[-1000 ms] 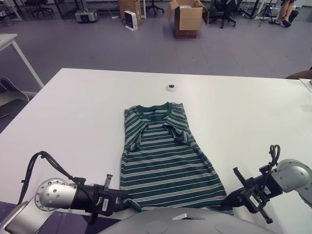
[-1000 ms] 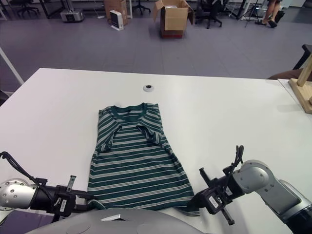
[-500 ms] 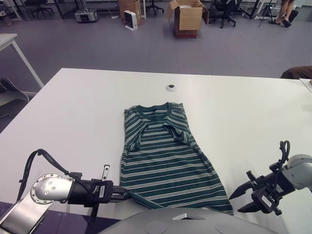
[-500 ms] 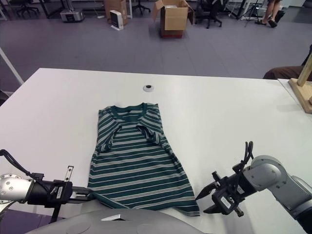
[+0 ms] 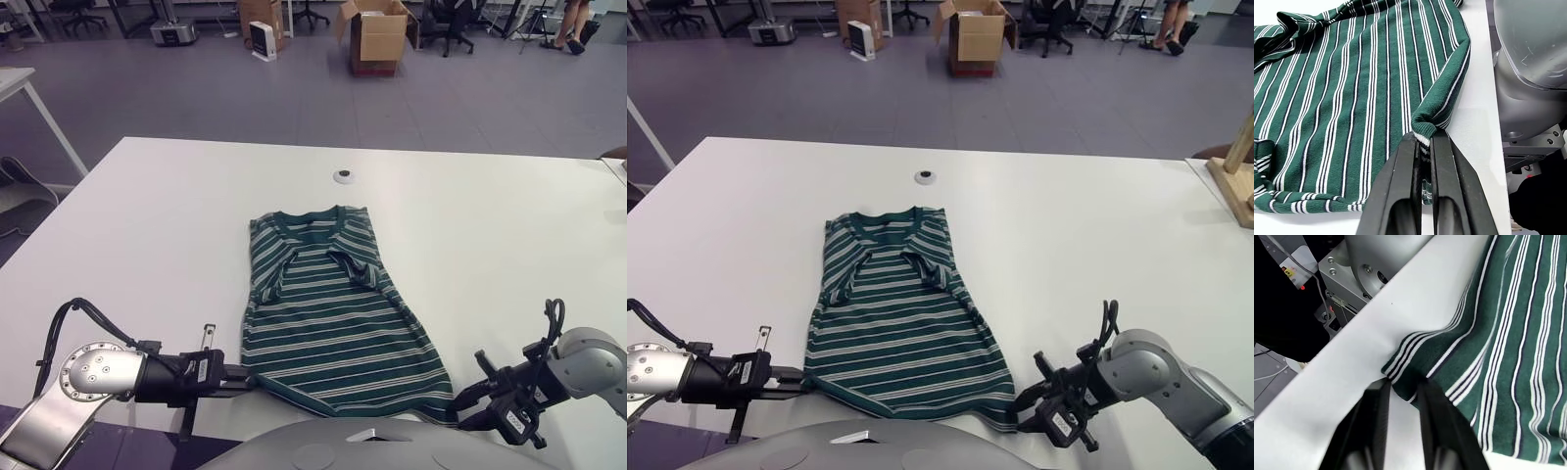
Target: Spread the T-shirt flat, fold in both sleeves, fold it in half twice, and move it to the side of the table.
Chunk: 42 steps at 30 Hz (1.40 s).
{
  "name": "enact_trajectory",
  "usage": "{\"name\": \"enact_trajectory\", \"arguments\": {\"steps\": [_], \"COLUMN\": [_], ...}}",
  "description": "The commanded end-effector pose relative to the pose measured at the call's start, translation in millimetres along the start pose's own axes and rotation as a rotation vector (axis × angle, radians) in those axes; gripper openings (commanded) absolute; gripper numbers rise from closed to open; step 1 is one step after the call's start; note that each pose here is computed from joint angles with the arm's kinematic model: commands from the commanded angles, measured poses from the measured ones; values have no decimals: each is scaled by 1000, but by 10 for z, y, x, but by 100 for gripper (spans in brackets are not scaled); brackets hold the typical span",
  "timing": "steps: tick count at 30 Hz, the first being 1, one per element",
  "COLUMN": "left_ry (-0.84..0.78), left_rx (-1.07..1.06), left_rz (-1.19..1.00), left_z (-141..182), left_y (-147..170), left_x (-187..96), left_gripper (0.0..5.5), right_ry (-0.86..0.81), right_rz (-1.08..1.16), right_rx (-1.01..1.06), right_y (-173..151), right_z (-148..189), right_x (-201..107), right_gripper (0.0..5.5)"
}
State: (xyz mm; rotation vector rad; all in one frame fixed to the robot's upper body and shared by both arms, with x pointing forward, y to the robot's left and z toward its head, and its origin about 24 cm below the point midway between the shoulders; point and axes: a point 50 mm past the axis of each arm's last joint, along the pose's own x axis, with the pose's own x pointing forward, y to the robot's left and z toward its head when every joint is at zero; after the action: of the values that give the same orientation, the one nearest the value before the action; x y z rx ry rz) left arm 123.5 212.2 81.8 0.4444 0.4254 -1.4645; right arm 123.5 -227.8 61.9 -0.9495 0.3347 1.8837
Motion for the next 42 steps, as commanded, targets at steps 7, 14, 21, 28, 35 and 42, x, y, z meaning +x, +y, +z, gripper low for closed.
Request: {"name": "enact_trajectory", "arguments": {"steps": [7,14,21,28,35,42], "left_ry": [-5,-157,-260,-397,-382,-314], "left_rx": [-42,-234,-288,-357,-424,-483], "left_rz": [31,-113,-178,102,429,469], "left_z": [-16,514,889,616,9,-292], "left_y": [54,37,103,720,1516,1657], "left_x": [-55,-373,-628,-830,-572,-322], "left_gripper": [4,3,3,3,3,3], "right_ry": [-56,-191,-434,-502,-402,-378], "right_rz": [65,72,14,-328,-578,-674], "right_rx": [270,544,692,684,793,832], "right_y": [68,-286,-541,-1371,-2050,-2288], "right_z": [11,213,508,90,-488,-640], "right_x": [-68,-770,-1237,-1326,-1058,-648], "right_gripper": [0,0,0,0,0,0]}}
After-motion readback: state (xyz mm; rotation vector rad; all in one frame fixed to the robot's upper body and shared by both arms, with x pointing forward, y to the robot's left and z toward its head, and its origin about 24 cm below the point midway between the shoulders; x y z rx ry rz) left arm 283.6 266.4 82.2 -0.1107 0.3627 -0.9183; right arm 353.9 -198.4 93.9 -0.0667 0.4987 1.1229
